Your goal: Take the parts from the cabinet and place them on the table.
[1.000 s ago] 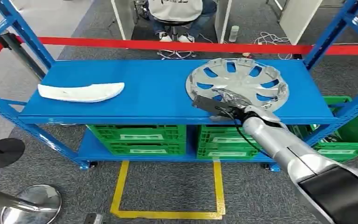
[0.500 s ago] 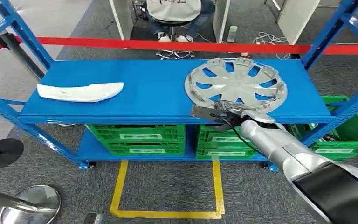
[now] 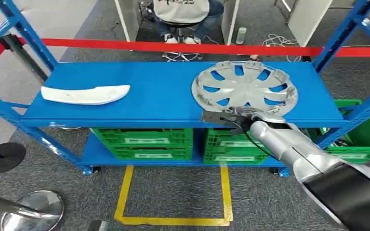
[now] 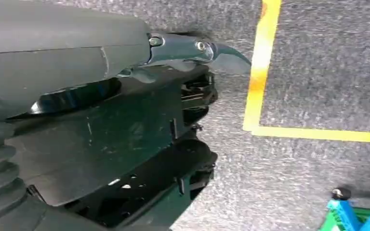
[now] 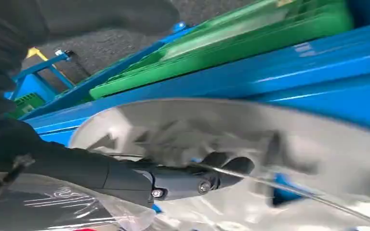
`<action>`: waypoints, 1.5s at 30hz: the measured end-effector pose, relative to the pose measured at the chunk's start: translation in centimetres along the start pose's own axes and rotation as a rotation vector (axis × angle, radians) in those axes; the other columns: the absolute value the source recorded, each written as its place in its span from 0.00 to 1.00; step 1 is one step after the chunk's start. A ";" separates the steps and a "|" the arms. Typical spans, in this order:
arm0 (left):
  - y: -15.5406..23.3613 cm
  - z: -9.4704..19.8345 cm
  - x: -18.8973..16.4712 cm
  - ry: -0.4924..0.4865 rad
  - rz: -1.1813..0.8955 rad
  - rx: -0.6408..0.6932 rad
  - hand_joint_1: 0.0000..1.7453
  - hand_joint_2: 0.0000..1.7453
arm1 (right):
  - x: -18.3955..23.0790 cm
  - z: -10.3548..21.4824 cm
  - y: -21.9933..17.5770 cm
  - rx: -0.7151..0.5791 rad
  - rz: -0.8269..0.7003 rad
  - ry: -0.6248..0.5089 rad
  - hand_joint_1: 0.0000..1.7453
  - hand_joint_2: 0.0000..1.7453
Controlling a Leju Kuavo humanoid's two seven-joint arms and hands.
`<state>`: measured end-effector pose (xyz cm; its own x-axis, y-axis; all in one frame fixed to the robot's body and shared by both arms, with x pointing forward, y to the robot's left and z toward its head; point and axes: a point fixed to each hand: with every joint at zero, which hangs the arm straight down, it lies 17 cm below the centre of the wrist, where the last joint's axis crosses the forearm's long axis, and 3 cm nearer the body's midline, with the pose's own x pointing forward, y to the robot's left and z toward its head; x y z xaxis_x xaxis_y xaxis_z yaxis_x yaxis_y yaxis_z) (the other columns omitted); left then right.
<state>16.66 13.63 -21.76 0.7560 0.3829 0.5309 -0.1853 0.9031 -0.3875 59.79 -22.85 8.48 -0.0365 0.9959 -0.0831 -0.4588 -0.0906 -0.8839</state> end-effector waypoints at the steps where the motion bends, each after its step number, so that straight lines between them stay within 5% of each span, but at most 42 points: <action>1: 0.0 0.0 0.0 0.000 -0.002 0.001 0.00 1.00 | -0.1 0.0 -0.2 -0.002 0.001 0.000 1.00 1.00; 24: 0.5 0.2 -0.3 0.006 -0.016 0.010 0.00 1.00 | -0.2 0.0 -1.0 0.007 0.043 -0.001 1.00 1.00; 25: 0.5 0.1 -0.3 0.005 -0.016 0.010 0.00 0.00 | -0.2 0.0 -1.1 0.003 0.045 -0.002 1.00 1.00; 32: -0.2 0.2 -0.1 0.003 0.015 -0.019 0.00 0.00 | 0.6 0.0 -1.5 -0.015 0.052 -0.021 1.00 1.00; 33: -0.2 0.2 -0.1 0.006 0.023 -0.024 0.00 1.00 | 1.0 0.1 -1.7 -0.018 0.056 -0.028 1.00 1.00; 45: 0.7 0.0 -0.8 0.055 0.023 0.016 0.00 1.00 | 1.7 0.2 -1.5 -0.017 0.071 -0.035 1.00 1.00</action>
<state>15.95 13.98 -22.41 0.7845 0.3928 0.4799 -0.2126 0.8973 -0.3869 60.28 -21.00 9.76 -0.0993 0.9865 -0.1303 -0.4389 -0.1609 -0.8840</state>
